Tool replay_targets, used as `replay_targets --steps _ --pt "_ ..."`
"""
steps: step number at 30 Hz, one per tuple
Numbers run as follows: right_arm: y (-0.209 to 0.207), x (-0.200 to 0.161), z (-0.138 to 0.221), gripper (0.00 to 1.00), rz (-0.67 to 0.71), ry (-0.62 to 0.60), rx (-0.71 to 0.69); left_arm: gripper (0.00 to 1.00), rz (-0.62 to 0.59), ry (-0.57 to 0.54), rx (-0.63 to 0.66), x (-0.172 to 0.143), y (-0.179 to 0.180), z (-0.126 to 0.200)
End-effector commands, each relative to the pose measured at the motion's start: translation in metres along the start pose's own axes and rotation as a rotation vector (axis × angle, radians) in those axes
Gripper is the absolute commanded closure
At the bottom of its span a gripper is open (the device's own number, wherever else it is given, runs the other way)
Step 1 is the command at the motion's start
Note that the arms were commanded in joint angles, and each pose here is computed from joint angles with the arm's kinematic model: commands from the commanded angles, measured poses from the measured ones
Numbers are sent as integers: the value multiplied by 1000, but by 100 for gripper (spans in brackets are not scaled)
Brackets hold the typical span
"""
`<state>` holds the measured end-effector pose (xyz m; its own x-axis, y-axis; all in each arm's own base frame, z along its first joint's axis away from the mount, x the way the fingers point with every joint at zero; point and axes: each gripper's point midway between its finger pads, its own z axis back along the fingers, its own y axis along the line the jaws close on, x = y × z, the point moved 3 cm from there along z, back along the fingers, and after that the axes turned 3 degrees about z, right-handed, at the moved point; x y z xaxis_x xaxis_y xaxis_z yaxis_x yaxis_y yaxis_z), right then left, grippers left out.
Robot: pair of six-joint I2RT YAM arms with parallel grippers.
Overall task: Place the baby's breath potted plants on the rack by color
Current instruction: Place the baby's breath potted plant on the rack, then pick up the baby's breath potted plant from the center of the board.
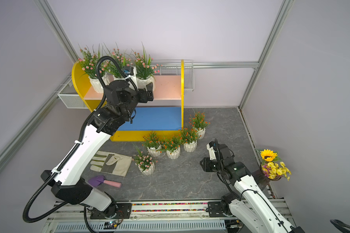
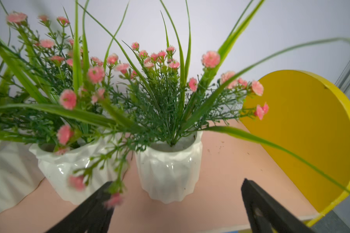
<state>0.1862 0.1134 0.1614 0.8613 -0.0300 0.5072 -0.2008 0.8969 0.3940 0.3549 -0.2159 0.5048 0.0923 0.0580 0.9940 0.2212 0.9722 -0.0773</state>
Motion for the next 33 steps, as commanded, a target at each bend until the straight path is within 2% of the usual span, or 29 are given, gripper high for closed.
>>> replay_targets --steps 1,5,10,20,26,33 --pt "1 3 -5 65 -16 -16 16 0 34 4 -31 -13 2 16" --pt "11 7 -12 65 -9 -27 52 1 56 64 -67 -55 11 38" --pt "37 10 -33 66 51 -17 88 2 93 98 -197 -110 12 67" --pt "111 1 -77 68 156 -17 148 8 167 222 -147 -198 42 99" --pt "154 -6 -103 72 186 -25 204 9 212 250 -122 -226 56 115" --pt "196 -16 -132 73 255 -5 219 10 217 208 -94 -213 70 135"
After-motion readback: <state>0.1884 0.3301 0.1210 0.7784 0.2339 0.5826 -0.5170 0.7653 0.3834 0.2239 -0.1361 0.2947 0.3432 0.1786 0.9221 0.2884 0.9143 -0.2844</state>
